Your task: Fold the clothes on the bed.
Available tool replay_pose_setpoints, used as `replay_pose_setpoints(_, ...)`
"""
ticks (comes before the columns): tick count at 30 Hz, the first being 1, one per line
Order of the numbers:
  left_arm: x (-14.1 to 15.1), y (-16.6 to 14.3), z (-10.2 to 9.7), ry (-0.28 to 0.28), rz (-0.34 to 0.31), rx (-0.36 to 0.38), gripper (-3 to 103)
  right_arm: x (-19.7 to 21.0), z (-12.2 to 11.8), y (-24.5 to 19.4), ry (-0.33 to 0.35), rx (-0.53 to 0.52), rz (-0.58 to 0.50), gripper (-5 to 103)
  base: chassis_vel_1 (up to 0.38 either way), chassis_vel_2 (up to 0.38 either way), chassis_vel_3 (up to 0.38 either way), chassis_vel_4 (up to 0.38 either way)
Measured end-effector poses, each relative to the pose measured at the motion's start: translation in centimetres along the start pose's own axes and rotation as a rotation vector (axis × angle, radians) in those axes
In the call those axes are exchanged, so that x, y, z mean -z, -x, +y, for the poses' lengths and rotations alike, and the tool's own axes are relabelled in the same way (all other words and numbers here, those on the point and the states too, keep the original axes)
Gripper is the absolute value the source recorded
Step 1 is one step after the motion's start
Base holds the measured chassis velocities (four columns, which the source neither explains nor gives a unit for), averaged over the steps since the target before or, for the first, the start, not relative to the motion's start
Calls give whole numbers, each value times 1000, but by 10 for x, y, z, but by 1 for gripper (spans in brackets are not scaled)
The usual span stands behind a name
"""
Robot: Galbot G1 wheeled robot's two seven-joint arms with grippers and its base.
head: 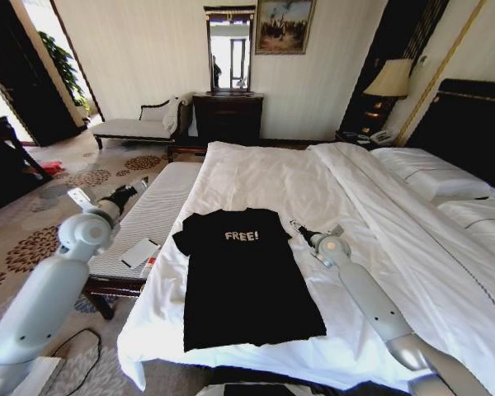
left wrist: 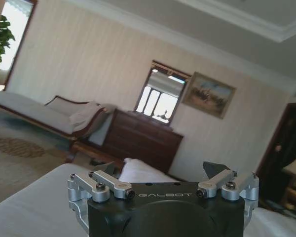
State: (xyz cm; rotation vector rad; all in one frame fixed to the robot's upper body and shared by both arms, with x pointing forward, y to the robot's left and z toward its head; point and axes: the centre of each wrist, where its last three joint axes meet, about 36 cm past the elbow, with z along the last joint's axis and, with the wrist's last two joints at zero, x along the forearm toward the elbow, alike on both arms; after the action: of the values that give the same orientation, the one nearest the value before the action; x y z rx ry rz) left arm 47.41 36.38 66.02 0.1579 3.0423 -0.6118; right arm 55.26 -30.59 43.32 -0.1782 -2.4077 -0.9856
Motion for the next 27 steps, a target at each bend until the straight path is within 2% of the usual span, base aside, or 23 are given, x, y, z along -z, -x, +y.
replay_pose_setpoints(4,11,-7,-33,2,-14,-108,100,-13,-1,9,-13,-6,18,100,0,0,0,0)
replay_pose_setpoints(8,2,-5,-40,5,-4,-121,100,-21,2,17,-6,-2,33,100,0,0,0,0)
replay_pose_setpoints(18,-14,5,-36,-5,17,-99,100,-29,6,36,9,-9,39,99,0,0,0,0)
replay_pose_setpoints(19,-14,6,-36,-7,17,-99,100,-29,6,36,8,-9,39,94,0,0,0,0)
replay_pose_setpoints(20,-14,6,-36,-7,17,-99,100,-29,6,36,8,-9,39,94,0,0,0,0)
replay_pose_setpoints(22,-15,9,-36,-10,18,-98,100,-29,6,36,5,-9,37,84,0,0,0,0)
replay_pose_setpoints(25,-15,11,-36,-12,20,-96,100,-29,6,35,5,-9,35,79,0,0,0,0)
replay_pose_setpoints(27,-16,13,-35,-11,22,-92,100,-29,5,35,-1,-11,31,68,0,0,0,0)
